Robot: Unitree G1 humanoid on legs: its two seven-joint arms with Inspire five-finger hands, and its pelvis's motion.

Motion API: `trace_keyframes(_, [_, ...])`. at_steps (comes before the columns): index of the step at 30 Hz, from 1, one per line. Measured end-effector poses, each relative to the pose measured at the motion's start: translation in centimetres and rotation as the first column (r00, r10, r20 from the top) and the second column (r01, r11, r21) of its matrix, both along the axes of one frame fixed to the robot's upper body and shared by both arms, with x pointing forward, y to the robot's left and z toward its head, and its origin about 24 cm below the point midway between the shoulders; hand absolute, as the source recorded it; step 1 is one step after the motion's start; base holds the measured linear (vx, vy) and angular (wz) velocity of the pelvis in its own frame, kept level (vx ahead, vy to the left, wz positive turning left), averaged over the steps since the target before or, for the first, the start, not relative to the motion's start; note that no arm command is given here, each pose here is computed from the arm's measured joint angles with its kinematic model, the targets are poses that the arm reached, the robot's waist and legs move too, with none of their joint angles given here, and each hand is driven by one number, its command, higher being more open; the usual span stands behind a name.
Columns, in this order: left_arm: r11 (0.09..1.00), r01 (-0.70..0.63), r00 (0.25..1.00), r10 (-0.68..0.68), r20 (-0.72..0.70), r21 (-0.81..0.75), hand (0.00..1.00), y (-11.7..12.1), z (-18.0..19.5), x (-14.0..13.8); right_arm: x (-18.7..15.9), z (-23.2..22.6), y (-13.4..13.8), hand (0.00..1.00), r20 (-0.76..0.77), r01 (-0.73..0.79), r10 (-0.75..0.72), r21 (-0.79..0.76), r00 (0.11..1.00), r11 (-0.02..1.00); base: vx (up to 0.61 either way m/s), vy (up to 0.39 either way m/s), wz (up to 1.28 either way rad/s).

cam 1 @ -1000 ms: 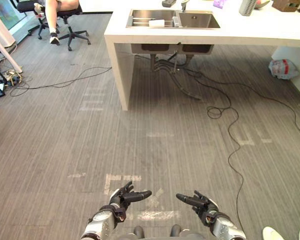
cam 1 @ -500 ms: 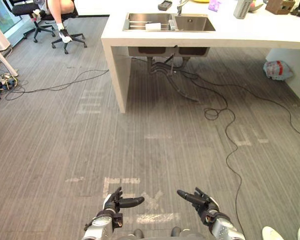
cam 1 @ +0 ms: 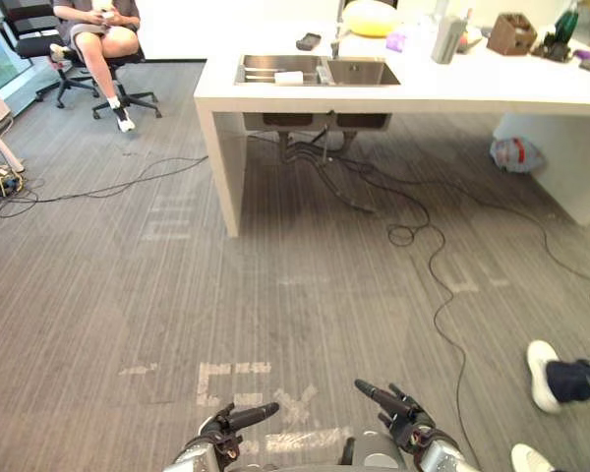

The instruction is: Walk over to the sink, pick up the cup, carry it to the dishwasher, place the cup inside the dishwasher, then close the dishwasher door

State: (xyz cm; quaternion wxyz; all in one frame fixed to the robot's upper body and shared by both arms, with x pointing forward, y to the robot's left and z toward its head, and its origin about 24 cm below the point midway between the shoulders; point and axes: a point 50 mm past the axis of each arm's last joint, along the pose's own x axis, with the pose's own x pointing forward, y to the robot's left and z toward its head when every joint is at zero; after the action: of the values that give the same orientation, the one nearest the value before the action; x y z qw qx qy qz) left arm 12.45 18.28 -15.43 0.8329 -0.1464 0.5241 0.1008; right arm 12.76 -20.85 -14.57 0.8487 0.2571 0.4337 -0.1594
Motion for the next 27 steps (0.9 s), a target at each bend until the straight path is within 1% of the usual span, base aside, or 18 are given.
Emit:
trace_keyframes(2, [1.0, -0.014, 1.0, 0.014, 0.009, 0.002, 1.0, 0.2, 0.1, 0.2, 0.4, 0.2, -0.1, 1.0, 0.023, 0.006, -0.006, -0.005, 1.0, 1.0, 0.12, 0.025, 0.65])
trace_keyframes(7, [1.0, 0.012, 0.999, -0.012, 0.037, 0.001, 1.0, 0.1, 0.4, 1.0, 0.9, 0.2, 0.7, 1.0, 0.004, -0.001, 0.001, -0.021, 1.0, 1.0, 0.19, -0.026, 0.21])
trace_keyframes(9, [1.0, 0.022, 0.998, -0.021, 0.062, -0.018, 1.0, 0.1, 0.6, 1.6, 0.4, -0.1, 0.7, 1.0, -0.027, 0.004, -0.005, -0.015, 1.0, 1.0, 0.22, -0.144, 0.0])
trace_keyframes(12, [0.999, 0.034, 0.998, -0.032, 0.062, -0.035, 1.0, 0.2, 0.7, 1.5, -0.7, -0.5, 0.6, 1.0, -0.071, 0.011, -0.011, 0.002, 0.997, 1.0, 0.3, -0.234, 0.01])
trace_keyframes(14, [0.997, 0.062, 0.996, -0.058, 0.072, -0.055, 1.0, 0.0, 0.7, 1.6, -0.8, -0.4, 0.0, 1.0, -0.068, 0.049, -0.048, 0.014, 0.996, 0.999, 0.46, -0.315, 0.3])
trace_keyframes(16, [0.99, 0.1, 0.993, -0.093, 0.07, -0.101, 1.0, -1.0, 0.4, 1.0, -1.6, -0.5, -0.7, 1.0, -0.075, 0.097, -0.096, 0.01, 0.993, 0.995, 0.56, -0.317, 0.46])
trace_keyframes(17, [0.988, 0.1, 0.992, -0.091, 0.083, -0.114, 1.0, -1.4, 0.4, 1.1, -1.7, -0.5, -1.1, 1.0, -0.078, 0.097, -0.097, 0.0, 0.992, 0.995, 0.55, -0.323, 0.21])
trace_keyframes(21, [0.985, 0.088, 0.977, -0.057, 0.203, -0.147, 1.0, -2.8, 0.9, 1.8, -2.0, -0.3, -2.0, 1.0, -0.085, 0.008, -0.012, -0.043, 0.996, 0.999, 0.55, -0.239, 0.01])
trace_keyframes(24, [0.986, 0.089, 0.95, -0.043, 0.31, -0.137, 1.0, -3.3, 2.0, 3.3, -1.9, -0.2, -2.1, 1.0, -0.084, -0.003, -0.001, -0.045, 0.996, 0.999, 0.49, -0.108, -0.18])
trace_keyframes(25, [0.987, 0.088, 0.94, -0.038, 0.339, -0.134, 1.0, -3.3, 2.3, 3.6, -1.6, -0.1, -2.1, 1.0, -0.076, -0.008, 0.005, -0.046, 0.997, 0.999, 0.48, -0.092, -0.58])
trace_keyframes(27, [0.991, 0.068, 0.902, -0.011, 0.431, -0.118, 1.0, -3.4, 3.6, 4.9, 0.3, 0.4, -1.9, 1.0, -0.031, -0.02, 0.019, -0.045, 0.999, 0.999, 0.52, -0.051, -0.73])
